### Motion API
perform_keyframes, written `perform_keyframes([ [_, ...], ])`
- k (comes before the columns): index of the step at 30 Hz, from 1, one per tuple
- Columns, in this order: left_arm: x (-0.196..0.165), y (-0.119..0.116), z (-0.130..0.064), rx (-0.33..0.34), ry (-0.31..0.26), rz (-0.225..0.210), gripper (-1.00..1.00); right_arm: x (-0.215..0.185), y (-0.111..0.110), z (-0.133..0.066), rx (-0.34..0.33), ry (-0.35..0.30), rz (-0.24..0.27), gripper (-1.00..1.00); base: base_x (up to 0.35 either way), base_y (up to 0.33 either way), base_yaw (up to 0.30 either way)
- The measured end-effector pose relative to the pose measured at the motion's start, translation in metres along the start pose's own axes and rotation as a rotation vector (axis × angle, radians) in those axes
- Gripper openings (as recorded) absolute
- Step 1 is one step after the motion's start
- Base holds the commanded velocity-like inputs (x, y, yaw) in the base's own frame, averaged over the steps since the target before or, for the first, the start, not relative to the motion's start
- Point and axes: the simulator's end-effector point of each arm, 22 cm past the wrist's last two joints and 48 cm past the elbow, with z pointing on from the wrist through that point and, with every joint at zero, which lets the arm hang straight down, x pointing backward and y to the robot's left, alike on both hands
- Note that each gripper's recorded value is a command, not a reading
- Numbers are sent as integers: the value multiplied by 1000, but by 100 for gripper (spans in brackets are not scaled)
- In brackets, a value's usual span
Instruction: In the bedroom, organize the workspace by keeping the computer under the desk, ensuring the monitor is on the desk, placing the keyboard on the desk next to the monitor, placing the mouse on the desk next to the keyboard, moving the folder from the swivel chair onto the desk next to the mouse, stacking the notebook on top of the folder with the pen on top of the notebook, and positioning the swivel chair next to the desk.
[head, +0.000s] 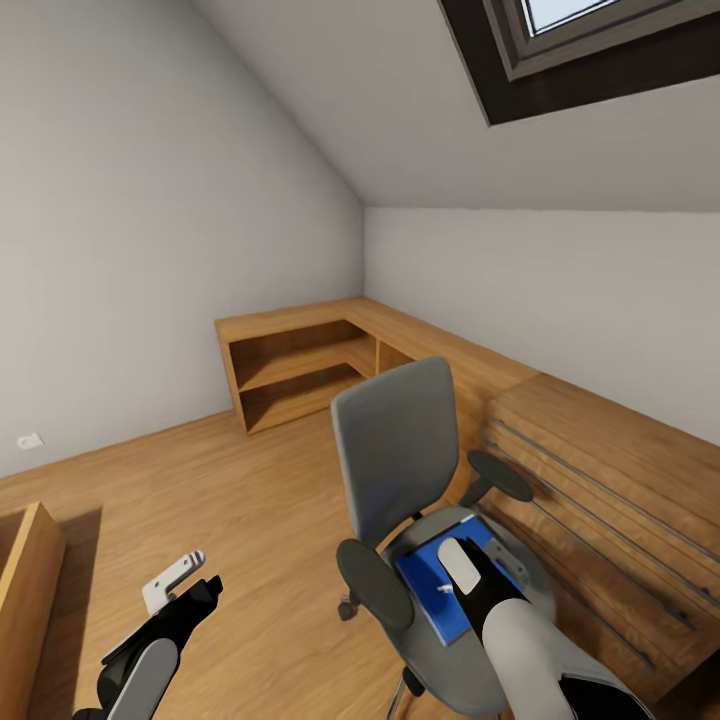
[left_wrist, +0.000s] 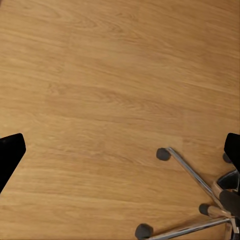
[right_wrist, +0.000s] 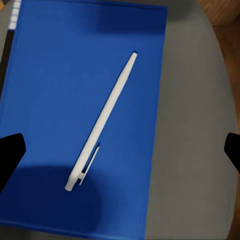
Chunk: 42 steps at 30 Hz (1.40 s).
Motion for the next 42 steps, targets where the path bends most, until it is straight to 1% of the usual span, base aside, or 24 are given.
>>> perform_keyframes([
  [17, 19, 8, 20, 0, 0, 0, 100, 17, -3, 23, -2, 2, 0, 100, 0, 0, 4],
  [25, 28, 12, 30, 0, -1, 0, 100, 25, -5, 35, -3, -1, 3, 100, 0, 0, 179],
  [32, 29, 12, 30, 0, 2, 0, 100, 25, -5, 35, -4, -2, 3, 100, 0, 0, 31],
  [42, 29, 12, 30, 0, 2, 0, 100, 25, -5, 35, -4, -2, 3, 100, 0, 0, 160],
])
